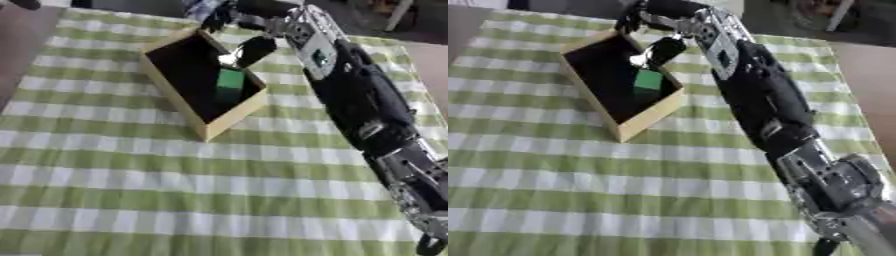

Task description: Pick up objects on the table and place them in the box.

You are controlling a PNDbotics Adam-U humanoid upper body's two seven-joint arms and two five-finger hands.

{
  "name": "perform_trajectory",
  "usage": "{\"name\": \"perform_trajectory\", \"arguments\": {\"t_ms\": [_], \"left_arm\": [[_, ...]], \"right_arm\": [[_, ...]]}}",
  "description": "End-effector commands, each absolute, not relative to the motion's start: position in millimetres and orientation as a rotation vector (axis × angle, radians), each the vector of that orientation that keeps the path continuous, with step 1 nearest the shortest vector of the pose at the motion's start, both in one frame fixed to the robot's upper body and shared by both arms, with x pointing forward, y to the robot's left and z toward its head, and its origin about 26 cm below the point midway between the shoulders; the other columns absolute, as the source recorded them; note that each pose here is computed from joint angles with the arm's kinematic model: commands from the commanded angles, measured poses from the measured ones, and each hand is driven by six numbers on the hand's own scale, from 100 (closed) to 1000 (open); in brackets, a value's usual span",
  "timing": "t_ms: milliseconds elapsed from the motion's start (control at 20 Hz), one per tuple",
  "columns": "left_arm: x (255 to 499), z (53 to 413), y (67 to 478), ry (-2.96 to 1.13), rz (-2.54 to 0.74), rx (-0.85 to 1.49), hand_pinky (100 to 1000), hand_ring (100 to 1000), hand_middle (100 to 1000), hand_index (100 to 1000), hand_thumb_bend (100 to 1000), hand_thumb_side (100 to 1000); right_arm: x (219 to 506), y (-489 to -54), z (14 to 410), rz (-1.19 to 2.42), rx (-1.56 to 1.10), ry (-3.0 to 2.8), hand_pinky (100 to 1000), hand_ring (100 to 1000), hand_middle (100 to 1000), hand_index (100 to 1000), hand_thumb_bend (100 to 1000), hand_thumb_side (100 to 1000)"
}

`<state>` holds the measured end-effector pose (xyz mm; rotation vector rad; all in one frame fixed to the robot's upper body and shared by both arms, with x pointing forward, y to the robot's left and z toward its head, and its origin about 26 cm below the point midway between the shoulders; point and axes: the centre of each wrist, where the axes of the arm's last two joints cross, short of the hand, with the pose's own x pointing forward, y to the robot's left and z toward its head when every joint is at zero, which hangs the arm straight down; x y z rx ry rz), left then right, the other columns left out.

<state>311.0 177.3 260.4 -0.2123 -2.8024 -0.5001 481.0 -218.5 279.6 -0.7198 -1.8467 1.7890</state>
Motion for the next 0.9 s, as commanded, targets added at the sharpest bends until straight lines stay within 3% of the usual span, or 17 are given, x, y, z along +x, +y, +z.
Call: {"name": "perform_trajectory", "arguments": {"t_ms": [50,250,500,550,900], "left_arm": [[308,266,180,-2.826,-0.503,-0.197,531,608,575,728,100,566],[309,264,182,-2.823,-0.496,-0.182,532,609,576,728,100,566],[309,264,182,-2.823,-0.493,-0.176,532,609,576,728,100,566],[309,264,183,-2.823,-0.494,-0.174,531,608,576,728,100,565],[309,264,187,-2.83,-0.484,-0.142,532,609,577,728,100,565]], "right_arm": [[468,-234,312,1.762,-0.807,-1.924,808,765,701,865,188,596],[444,-252,334,1.692,-0.866,-2.055,779,731,659,839,134,580],[422,-258,348,1.628,-0.881,-2.135,777,729,656,837,134,576],[421,-259,349,1.623,-0.88,-2.138,742,689,617,809,107,539],[379,-326,363,1.406,-1.033,-2.243,737,702,629,814,100,595]]}}
